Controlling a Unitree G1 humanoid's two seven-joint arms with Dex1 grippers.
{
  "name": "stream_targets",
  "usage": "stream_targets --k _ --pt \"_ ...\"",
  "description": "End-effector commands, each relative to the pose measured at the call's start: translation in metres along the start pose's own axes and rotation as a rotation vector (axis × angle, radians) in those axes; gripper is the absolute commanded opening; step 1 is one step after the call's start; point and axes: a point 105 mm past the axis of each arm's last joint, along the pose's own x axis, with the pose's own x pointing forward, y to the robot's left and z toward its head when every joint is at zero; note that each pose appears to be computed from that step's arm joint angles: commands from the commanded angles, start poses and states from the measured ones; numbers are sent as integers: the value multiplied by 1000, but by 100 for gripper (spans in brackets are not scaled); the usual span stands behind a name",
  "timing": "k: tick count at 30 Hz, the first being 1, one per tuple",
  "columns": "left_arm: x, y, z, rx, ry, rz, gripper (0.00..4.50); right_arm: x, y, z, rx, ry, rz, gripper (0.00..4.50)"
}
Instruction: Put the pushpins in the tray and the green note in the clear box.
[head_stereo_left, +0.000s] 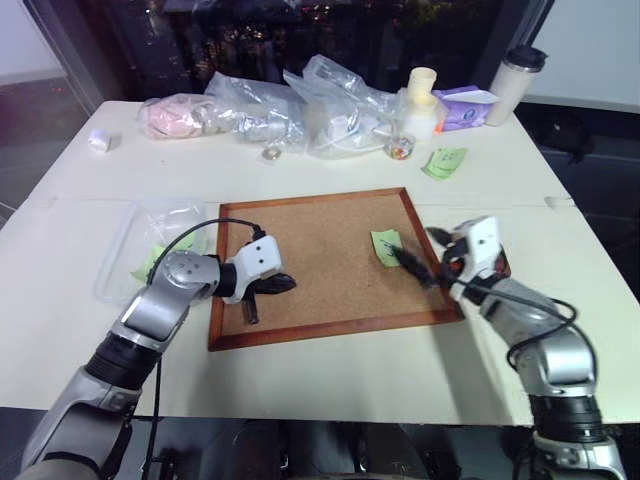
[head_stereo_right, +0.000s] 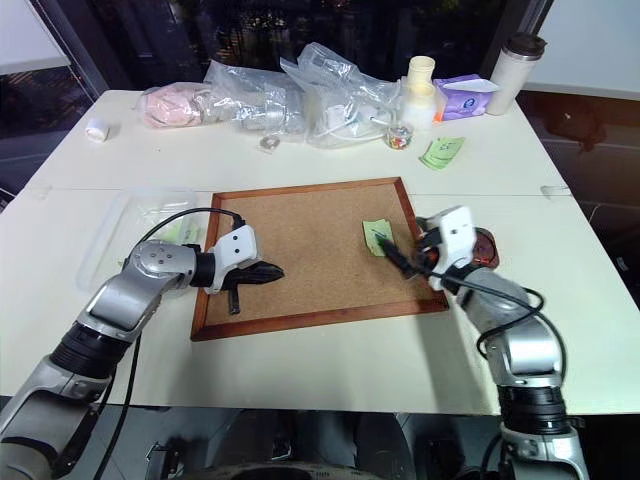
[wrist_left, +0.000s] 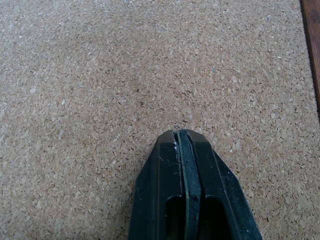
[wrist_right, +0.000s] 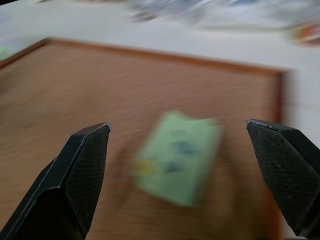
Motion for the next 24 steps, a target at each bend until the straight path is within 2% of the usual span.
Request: stream_targets --k 1,12,15,17,18,22,24 --pt "3 -5 -21 -36 77 -6 0 7 3 3 -15 -24 9 447" --pt "1 -7 -22 -34 82 8 0 15 0 -8 8 -9 18 447" --pt "1 -6 -22 -32 82 10 0 19 6 -25 43 23 48 373" --pt "0 -6 -22 -31 80 12 0 20 10 -36 46 49 58 278" --pt "0 -6 -22 -31 81 12 0 20 10 -39 46 55 58 216" --pt "0 -5 -22 -30 82 15 0 21 9 -40 36 55 51 19" --pt "-1 -5 -22 -31 82 15 0 21 8 -40 23 55 52 8"
